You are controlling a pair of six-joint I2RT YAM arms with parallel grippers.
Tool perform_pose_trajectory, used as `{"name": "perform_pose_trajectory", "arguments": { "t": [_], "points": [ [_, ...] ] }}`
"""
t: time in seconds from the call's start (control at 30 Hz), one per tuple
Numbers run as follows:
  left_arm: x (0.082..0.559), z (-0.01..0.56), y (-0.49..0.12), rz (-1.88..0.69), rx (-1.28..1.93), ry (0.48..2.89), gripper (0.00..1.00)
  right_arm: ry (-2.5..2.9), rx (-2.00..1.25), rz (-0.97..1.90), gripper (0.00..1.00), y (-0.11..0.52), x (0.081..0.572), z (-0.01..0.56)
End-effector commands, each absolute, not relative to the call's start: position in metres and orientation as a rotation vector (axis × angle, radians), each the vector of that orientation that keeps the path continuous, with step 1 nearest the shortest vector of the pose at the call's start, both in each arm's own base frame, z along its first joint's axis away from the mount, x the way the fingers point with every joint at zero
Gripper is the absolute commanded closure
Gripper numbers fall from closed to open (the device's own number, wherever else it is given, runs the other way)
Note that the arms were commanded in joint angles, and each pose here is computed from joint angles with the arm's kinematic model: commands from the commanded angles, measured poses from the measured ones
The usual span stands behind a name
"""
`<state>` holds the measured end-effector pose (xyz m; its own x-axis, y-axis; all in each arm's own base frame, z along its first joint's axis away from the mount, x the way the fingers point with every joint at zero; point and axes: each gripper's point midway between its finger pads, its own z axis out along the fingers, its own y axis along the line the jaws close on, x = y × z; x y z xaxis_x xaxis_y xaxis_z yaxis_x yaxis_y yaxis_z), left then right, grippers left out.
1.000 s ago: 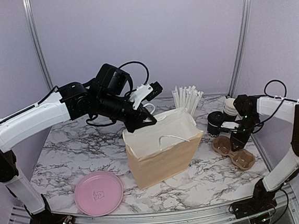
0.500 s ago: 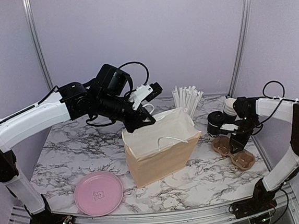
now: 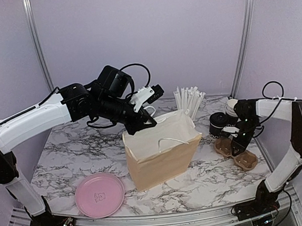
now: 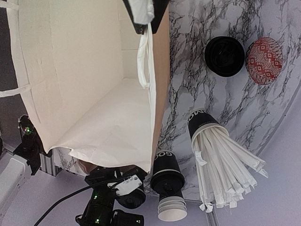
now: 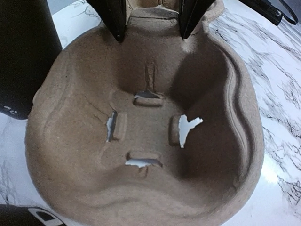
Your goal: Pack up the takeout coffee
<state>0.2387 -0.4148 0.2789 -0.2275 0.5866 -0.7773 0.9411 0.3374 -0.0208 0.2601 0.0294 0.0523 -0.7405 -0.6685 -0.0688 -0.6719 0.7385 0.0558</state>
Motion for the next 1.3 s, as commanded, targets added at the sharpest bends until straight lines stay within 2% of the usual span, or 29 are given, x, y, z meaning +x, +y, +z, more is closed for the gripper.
{"name": "perform_pose_trajectory", "arguments": {
  "t": [0.0, 0.2, 0.33, 0.77, 0.9, 1.1, 1.27],
  "points": [
    [0.234, 0.28, -0.411, -0.655, 1.349, 1.917, 1.0, 2.882, -1.079, 0.178, 0.69, 0.036, 0.264, 0.059],
    [0.238, 0.28, -0.41, -0.623, 1.352, 1.91, 1.0, 2.839, -1.081, 0.235, 0.73, 0.046, 0.258, 0.077],
    [0.242, 0.28, -0.41, -0.606, 1.342, 1.916, 1.0, 2.692, -1.157, 0.367, 0.74, 0.073, 0.251, 0.118],
    [0.234, 0.286, -0.422, -0.693, 1.38, 1.91, 1.0, 1.698, -1.394, 0.716, 0.75, 0.179, 0.238, 0.359],
    [0.228, 0.292, -0.425, -0.741, 1.397, 1.894, 1.0, 1.441, -1.449, 0.765, 0.71, 0.203, 0.221, 0.412],
    [0.223, 0.291, -0.43, -0.785, 1.416, 1.897, 1.0, 1.112, -1.585, 0.941, 0.67, 0.251, 0.176, 0.456],
    [0.217, 0.296, -0.439, -0.868, 1.438, 1.881, 1.0, 1.01, -1.714, 1.005, 0.67, 0.292, 0.15, 0.453]
  ]
}}
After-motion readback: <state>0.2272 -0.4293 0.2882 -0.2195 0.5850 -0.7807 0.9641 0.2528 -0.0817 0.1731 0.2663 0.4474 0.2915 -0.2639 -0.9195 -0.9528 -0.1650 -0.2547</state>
